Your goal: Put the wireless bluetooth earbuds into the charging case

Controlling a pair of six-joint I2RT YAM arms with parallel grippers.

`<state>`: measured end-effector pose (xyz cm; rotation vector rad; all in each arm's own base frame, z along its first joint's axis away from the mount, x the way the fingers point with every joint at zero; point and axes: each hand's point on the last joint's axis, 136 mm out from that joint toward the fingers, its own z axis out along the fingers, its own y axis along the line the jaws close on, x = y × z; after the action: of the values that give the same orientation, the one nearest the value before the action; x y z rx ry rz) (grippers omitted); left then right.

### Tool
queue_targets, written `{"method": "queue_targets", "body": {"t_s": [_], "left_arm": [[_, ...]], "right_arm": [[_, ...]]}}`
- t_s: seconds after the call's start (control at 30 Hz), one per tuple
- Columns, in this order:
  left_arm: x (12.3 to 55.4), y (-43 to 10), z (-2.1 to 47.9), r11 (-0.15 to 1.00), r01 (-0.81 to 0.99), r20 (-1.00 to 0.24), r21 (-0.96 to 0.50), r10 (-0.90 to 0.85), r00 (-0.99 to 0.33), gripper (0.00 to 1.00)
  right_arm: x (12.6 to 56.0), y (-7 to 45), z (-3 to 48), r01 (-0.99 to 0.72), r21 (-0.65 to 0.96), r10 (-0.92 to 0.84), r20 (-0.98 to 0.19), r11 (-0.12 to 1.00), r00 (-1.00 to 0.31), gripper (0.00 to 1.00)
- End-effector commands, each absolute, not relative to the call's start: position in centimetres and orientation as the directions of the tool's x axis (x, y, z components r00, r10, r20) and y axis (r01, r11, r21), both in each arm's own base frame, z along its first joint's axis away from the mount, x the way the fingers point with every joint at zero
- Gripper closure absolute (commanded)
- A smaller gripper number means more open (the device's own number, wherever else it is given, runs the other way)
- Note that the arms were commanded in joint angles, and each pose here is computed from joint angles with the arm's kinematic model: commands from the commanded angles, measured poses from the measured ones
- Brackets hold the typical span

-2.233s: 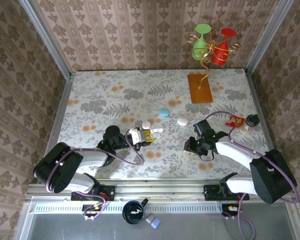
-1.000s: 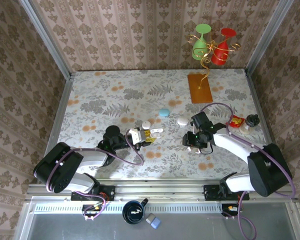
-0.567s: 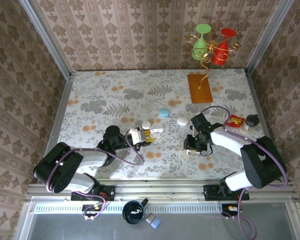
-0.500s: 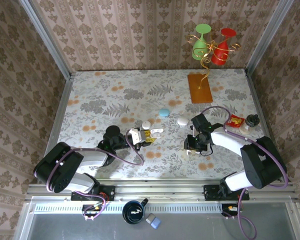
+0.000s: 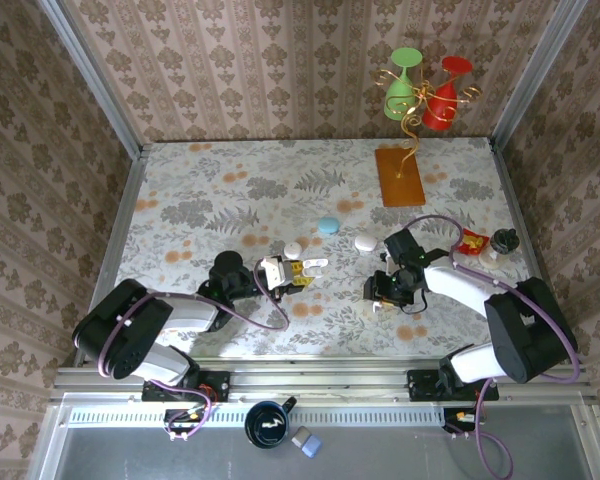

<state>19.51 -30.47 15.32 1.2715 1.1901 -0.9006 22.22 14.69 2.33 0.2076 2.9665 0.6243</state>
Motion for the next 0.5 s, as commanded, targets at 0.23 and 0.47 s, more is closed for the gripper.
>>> {"method": "queue_targets", "body": {"t_s": [0.23,0.47], "left_arm": [[19.3,-31.2,16.8,0.101,0.963,-0.967,0.251,0.063,0.245,1.0],[19.3,-31.0,16.8,0.107,0.961,-0.966,0.256,0.066,0.25,1.0]], "right_arm": [[21.7,14.2,3.8,0.117,0.4,0.17,-0.101,0.909,-0.98,0.53],[21.5,14.2,3.6,0.041,0.349,0.058,-0.039,0.936,-0.998,0.55]]}}
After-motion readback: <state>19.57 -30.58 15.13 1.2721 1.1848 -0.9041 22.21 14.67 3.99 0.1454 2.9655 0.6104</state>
